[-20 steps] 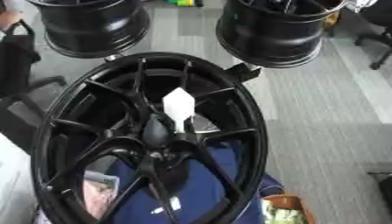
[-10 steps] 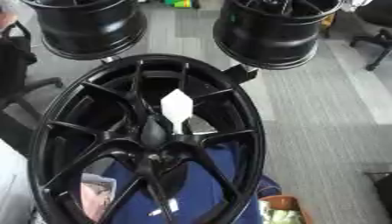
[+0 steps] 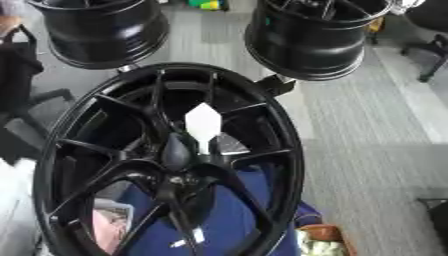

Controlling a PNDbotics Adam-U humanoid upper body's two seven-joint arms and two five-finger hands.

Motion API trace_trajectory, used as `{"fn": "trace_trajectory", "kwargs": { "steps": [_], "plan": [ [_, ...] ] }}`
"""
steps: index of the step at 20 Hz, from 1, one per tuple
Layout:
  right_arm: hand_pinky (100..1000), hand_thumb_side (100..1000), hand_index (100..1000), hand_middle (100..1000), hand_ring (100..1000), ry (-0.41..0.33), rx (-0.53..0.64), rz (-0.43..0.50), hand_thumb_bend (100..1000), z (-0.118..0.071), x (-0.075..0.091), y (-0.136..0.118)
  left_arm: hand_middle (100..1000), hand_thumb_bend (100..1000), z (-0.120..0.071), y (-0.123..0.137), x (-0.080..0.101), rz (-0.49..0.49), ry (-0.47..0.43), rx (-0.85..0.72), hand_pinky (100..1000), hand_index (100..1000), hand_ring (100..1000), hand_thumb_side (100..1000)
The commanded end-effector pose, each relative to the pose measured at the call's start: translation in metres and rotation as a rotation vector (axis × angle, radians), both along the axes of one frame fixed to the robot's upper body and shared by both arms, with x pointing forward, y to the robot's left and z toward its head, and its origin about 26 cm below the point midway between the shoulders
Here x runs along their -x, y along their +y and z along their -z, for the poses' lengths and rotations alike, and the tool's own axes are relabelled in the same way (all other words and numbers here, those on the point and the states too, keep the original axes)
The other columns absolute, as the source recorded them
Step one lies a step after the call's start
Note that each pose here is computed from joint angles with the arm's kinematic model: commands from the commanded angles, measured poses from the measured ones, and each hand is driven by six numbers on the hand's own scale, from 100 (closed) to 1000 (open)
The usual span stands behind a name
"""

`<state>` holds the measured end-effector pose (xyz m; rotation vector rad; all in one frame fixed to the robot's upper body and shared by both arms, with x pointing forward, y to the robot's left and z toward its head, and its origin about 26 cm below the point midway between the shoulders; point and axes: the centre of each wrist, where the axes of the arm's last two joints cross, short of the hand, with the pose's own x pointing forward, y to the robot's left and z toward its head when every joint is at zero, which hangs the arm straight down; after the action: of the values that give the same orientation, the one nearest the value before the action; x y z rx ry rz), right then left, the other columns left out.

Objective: Pull the pin out of the wheel hub.

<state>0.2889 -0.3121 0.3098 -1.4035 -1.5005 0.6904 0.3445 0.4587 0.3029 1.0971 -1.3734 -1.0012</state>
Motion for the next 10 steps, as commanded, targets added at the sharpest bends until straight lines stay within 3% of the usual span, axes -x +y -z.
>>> {"fn": "trace_trajectory", "kwargs": {
  "steps": [1,4,10],
  "plan": [
    [891,231,872,806,844,-0.028,0.021,0.010,100,-0.010,0.003,-0.003,708,419,-0.022,0.001,0.006,-0.025,-0.105,-0.004,714,835,745,588],
    [890,224,872,806,844,-0.029,0.022,0.007,100,-0.011,0.003,-0.002,627,313,-0.031,-0.012,0.005,-0.002,-0.208,0.029,659,780,673,556],
    [889,189,872,807,845,-0.039,0.033,-0.021,100,-0.017,0.003,0.002,594,325,-0.047,-0.082,0.009,0.239,-0.383,0.033,635,747,637,485]
  ]
}}
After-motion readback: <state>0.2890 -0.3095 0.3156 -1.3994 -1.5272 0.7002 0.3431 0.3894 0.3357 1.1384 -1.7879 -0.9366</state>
